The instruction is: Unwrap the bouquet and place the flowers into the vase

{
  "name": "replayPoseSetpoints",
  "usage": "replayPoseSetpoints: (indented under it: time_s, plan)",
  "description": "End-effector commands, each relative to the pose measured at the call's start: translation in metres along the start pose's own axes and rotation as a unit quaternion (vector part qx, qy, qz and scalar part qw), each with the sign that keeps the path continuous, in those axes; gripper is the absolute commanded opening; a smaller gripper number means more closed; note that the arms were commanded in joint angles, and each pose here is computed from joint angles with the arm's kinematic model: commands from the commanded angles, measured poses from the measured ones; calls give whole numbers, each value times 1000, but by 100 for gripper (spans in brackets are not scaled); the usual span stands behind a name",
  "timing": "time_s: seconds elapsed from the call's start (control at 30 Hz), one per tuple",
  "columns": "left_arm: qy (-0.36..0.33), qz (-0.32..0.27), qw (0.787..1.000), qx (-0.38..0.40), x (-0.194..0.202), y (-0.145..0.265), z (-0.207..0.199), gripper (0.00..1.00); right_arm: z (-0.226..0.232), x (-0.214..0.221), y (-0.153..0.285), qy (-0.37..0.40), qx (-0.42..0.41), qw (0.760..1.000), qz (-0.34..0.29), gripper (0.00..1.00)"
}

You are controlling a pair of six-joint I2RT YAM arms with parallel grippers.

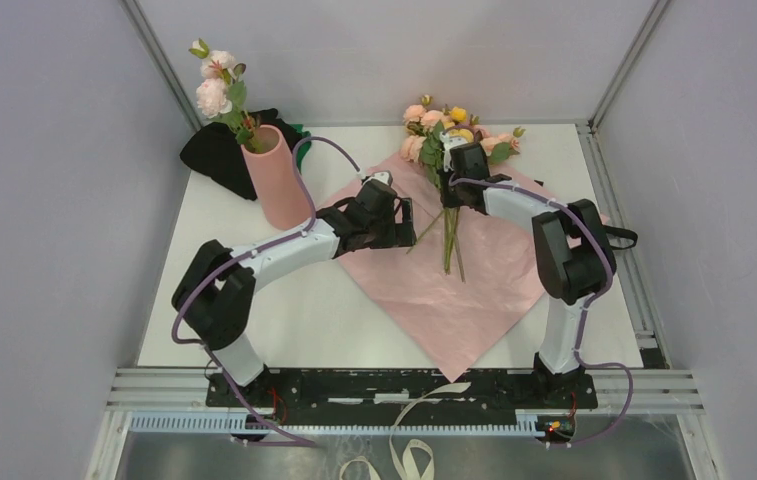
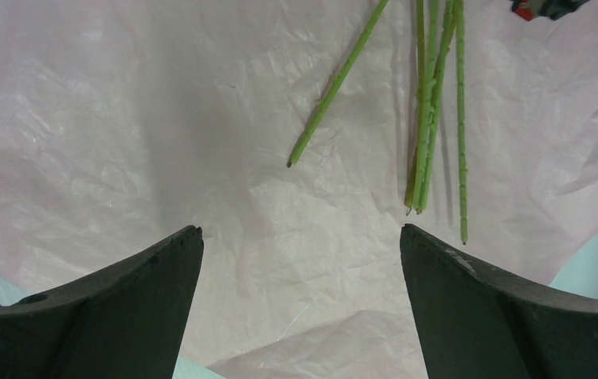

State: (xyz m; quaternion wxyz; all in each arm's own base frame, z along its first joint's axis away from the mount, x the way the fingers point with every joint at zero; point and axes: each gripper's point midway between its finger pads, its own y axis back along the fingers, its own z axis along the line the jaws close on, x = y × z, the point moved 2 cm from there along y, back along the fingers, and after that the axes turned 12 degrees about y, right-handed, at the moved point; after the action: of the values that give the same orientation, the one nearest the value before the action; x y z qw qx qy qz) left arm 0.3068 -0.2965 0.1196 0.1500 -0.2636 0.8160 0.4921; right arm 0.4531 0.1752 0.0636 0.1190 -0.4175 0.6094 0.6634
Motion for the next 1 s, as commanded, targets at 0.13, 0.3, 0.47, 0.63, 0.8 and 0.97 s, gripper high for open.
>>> replayPoseSetpoints:
  time_s: [0.13, 0.3, 0.47, 0.63, 0.8, 0.97]
  plan:
    - [-14, -2, 1000, 18, -5, -9, -8, 100, -3, -68, 60, 5, 3, 994, -107, 0]
    - [-12, -11, 1000, 26, -12, -11, -14, 100, -2, -71, 74, 9, -1, 993, -121, 0]
    - [-16, -17, 999, 39, -24, -8, -26, 100, 0, -51, 58, 13, -3, 996, -93, 8]
    - [-15, -19, 999, 42, -25, -4, -28, 100, 2, -21, 29, 6, -2, 998, -59, 6]
    - [-14, -20, 999, 34, -24, -3, -20, 100, 7, -9, 12, 1, -11, 999, -41, 14]
    - [-12, -18, 999, 33, -24, -5, -17, 100, 8, -4, 8, 0, -12, 999, -34, 19]
